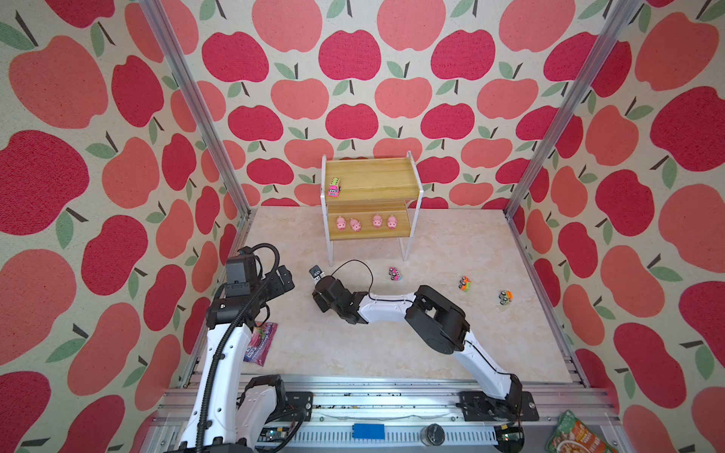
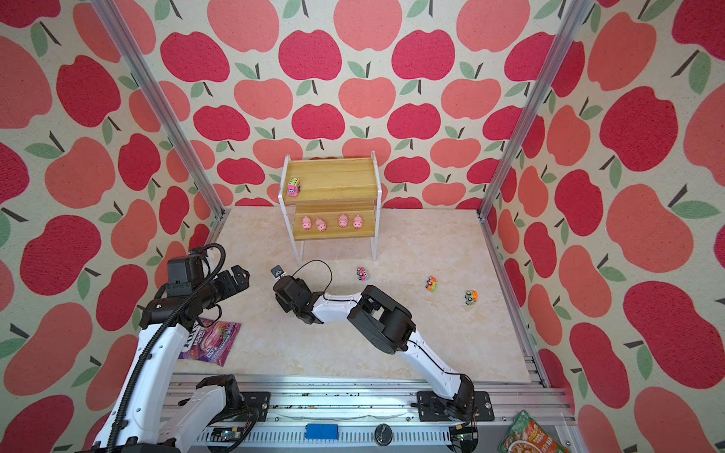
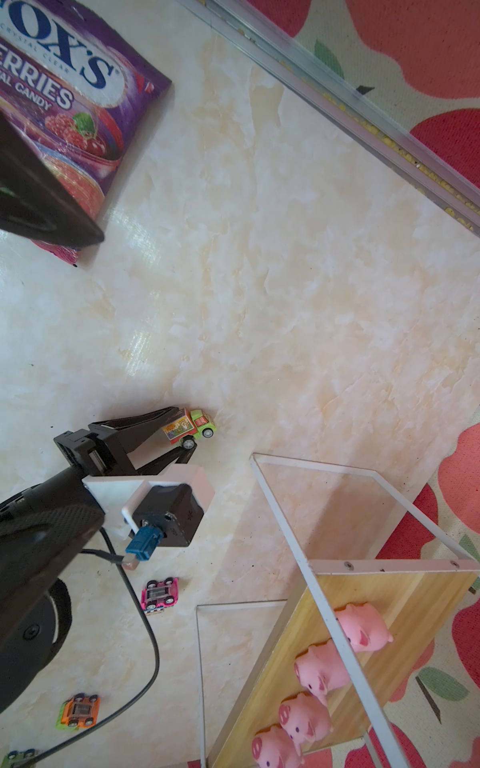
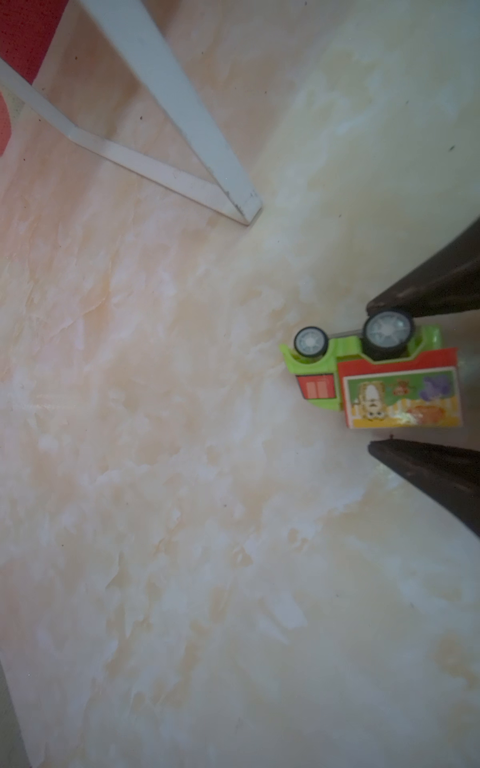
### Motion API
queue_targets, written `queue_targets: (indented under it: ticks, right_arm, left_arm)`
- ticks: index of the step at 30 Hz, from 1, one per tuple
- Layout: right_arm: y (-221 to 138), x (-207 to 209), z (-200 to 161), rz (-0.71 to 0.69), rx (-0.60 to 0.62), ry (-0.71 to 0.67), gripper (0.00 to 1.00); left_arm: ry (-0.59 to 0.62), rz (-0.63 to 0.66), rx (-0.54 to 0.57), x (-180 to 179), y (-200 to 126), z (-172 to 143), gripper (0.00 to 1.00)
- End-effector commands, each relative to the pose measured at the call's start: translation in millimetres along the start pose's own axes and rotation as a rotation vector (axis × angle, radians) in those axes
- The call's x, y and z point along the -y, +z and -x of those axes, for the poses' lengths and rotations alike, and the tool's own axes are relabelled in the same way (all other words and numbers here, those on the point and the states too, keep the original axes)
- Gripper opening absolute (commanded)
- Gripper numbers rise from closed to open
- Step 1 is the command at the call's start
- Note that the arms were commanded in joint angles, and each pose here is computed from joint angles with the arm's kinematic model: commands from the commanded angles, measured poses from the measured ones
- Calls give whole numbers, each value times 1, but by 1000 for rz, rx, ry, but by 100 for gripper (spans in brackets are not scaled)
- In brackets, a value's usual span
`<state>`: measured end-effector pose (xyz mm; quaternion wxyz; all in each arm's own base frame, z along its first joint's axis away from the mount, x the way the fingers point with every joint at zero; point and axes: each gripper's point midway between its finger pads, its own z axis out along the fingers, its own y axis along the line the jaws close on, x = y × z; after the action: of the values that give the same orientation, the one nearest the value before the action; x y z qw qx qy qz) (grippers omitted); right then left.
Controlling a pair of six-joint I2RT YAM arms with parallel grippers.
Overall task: Organize plastic toys on shelves
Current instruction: Pick up the plastic toy from the center of the table, then place the plastic toy at the center of the table.
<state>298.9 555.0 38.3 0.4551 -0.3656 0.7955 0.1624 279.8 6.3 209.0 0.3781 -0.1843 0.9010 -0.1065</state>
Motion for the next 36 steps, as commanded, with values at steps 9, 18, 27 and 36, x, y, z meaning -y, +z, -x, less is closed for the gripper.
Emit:
queue_targets:
  ticks: [9, 18, 27, 36]
  right_arm:
    - [-67, -12, 30, 197, 143, 21, 29]
    - [-121, -11, -13, 333, 19, 7, 29]
    - [-151, -18, -55, 501, -128, 158, 32]
    - [-160, 11, -74, 513, -223, 417, 34]
  left_arm:
    - [32, 6, -13, 2, 6, -6, 99]
    - [89, -4, -60, 12, 13, -18, 99]
    - [135, -22, -124, 23, 24, -32, 99]
    - [154, -41, -142, 29, 27, -37, 99]
